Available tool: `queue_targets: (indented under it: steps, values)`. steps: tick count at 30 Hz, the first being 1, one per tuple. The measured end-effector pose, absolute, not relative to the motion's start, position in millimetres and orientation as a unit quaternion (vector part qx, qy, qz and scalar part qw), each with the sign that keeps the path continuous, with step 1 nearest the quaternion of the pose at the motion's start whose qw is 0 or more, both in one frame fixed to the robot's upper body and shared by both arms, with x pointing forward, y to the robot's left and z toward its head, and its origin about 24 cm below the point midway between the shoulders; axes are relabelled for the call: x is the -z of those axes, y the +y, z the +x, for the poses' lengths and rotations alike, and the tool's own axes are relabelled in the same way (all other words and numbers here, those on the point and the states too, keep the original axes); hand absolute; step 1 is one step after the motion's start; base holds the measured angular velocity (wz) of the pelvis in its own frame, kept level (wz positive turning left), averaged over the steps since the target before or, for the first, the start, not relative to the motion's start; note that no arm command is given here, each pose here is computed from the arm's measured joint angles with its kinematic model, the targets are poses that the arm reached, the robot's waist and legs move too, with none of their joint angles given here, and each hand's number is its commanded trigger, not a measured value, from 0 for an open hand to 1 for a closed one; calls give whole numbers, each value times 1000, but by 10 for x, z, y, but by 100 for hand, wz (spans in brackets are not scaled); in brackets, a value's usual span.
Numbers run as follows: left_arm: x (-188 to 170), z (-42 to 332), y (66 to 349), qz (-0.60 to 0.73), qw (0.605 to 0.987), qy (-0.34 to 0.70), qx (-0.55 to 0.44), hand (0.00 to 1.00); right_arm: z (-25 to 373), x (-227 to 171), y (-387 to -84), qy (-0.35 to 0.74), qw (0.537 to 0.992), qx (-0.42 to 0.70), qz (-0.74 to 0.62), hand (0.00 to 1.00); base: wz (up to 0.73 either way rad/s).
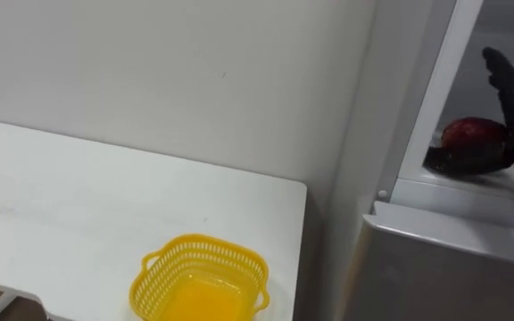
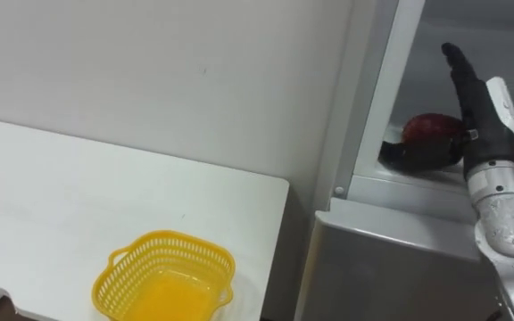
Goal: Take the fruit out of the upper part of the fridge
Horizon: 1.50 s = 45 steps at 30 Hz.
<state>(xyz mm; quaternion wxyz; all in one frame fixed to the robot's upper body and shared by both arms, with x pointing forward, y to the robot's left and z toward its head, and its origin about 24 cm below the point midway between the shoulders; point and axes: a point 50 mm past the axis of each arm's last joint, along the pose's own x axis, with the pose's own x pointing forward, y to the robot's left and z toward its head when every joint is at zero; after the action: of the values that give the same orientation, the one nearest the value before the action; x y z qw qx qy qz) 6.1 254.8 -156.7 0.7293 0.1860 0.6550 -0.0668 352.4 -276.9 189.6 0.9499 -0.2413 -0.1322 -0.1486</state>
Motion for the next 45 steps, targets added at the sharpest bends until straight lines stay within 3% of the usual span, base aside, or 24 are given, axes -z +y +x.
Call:
queue_targets:
  steps: [8, 9, 11, 33, 45]
  values:
    - [1571, 49, 2556, 183, 722, 664, 63, 0, 3546, -1778, -2811, -94, 963, 128, -216, 0, 0]
    - [1571, 48, 2557, 183, 722, 665, 62, 0, 3547, -1766, -2817, -91, 964, 128, -215, 45, 0]
    - [1569, 66, 2563, 184, 723, 664, 61, 0, 3549, -1739, -2842, -82, 965, 126, -213, 100, 0]
    - [1544, 117, 2643, 204, 724, 657, 51, 0, 3595, -1715, -2890, -63, 972, 106, -199, 100, 0]
    - [1553, 116, 2627, 205, 723, 657, 50, 0, 3568, -1831, -2708, -97, 975, 90, -177, 100, -4]
